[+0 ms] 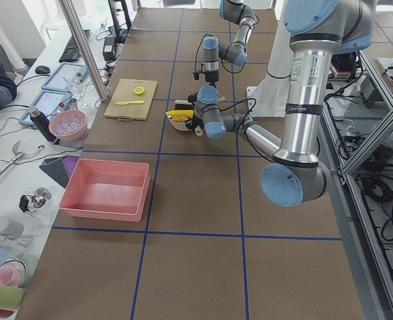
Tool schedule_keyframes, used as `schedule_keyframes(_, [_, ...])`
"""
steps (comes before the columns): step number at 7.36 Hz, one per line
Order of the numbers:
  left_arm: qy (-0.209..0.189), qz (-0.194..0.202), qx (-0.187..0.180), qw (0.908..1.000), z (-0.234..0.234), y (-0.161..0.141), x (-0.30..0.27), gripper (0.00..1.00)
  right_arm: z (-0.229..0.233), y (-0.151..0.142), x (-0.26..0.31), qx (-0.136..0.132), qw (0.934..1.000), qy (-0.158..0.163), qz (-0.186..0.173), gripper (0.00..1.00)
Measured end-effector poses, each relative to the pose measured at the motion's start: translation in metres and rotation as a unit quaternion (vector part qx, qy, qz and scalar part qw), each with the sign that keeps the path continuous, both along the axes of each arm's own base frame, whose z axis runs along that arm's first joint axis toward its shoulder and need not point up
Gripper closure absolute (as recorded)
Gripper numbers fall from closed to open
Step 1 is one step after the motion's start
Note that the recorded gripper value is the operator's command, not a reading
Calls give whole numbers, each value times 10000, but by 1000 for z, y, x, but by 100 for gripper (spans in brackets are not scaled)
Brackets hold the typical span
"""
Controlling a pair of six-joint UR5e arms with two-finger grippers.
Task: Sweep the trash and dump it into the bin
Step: 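Push the food deeper into the dustpan with the right brush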
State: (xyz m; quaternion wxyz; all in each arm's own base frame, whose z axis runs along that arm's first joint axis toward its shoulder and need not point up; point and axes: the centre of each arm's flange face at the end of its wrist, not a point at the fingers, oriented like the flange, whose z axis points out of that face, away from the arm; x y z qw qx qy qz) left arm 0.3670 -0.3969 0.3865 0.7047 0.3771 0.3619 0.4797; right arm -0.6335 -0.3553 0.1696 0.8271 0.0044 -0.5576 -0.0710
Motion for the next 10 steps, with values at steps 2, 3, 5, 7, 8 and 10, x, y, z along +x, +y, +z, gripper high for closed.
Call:
schedule_keyframes(2, [15,-1,9,10000,-2,0,0,79,-10,4,13,-48,9998,205,-34,100])
schedule_keyframes(3, [21,-2,9,10000,-2,0,0,79,-18,7,22,-59,9997,253,-36,100])
schedule_keyframes(5, [92,-68,-98,9999,-6,-1,2,80,-25,8,30,-54,9997,257,-22,100])
schedule_keyframes(7, [152,-106,-143,9997,-11,-3,4,80,-27,7,32,-55,9996,259,-15,100])
schedule_keyframes(8, [172,-110,-143,9997,-13,-3,4,80,-28,7,33,-63,9996,279,-11,100])
schedule_keyframes(10, [216,-112,-124,9996,-14,-3,4,80,-34,8,38,-106,9992,383,-2,100])
